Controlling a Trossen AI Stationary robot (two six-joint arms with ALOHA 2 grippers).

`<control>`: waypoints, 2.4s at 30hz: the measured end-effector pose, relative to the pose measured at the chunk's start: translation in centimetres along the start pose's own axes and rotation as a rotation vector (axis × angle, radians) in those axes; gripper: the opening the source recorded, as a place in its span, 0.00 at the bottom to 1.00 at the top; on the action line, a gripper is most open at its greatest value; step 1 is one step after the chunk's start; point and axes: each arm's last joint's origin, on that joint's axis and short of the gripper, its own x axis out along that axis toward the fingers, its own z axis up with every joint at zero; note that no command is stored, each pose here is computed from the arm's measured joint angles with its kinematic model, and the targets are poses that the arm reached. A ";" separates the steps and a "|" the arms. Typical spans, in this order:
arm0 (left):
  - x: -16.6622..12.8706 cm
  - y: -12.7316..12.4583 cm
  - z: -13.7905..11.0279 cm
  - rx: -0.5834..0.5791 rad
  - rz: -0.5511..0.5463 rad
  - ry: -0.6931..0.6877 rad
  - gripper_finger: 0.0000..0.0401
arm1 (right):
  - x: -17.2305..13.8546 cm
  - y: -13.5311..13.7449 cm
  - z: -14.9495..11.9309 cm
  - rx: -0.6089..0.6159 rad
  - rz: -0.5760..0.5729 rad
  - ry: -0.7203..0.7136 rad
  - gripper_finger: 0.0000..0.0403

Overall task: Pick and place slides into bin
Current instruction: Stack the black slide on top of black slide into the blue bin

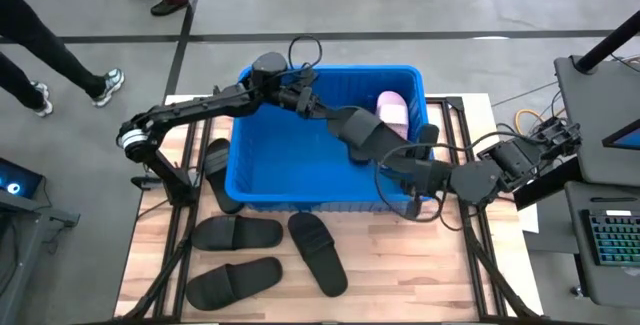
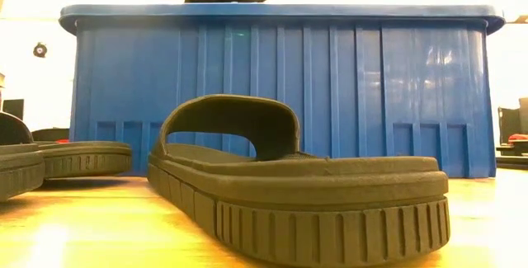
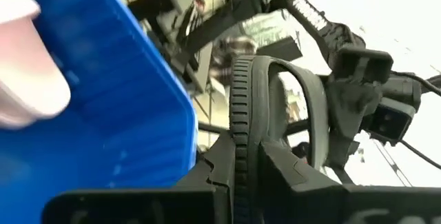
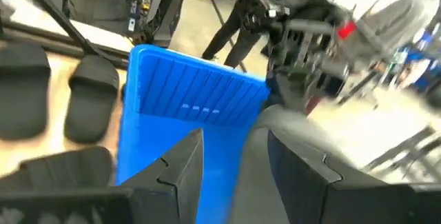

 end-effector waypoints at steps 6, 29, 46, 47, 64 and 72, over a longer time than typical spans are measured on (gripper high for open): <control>-0.9 0.9 0.2 -0.079 0.010 0.072 0.04 | 0.0 -0.5 0.8 -0.269 -0.124 -0.024 0.37; -1.7 1.4 0.8 -0.001 0.016 0.053 0.04 | 1.5 -13.8 2.7 -0.100 -0.059 -0.007 0.37; -2.1 1.5 1.1 0.074 0.024 0.034 0.04 | 5.5 -11.4 3.5 -0.332 0.127 0.208 0.48; -2.1 1.5 1.1 0.074 0.024 0.034 0.04 | 5.8 -11.0 3.3 -0.344 0.148 0.239 0.49; -2.1 1.5 1.0 0.039 0.007 0.060 0.03 | 7.5 -8.8 2.8 -0.536 0.257 0.312 0.55; -2.0 1.1 1.0 0.038 -0.031 0.098 0.03 | 8.4 -8.3 2.8 -0.592 0.267 0.308 0.54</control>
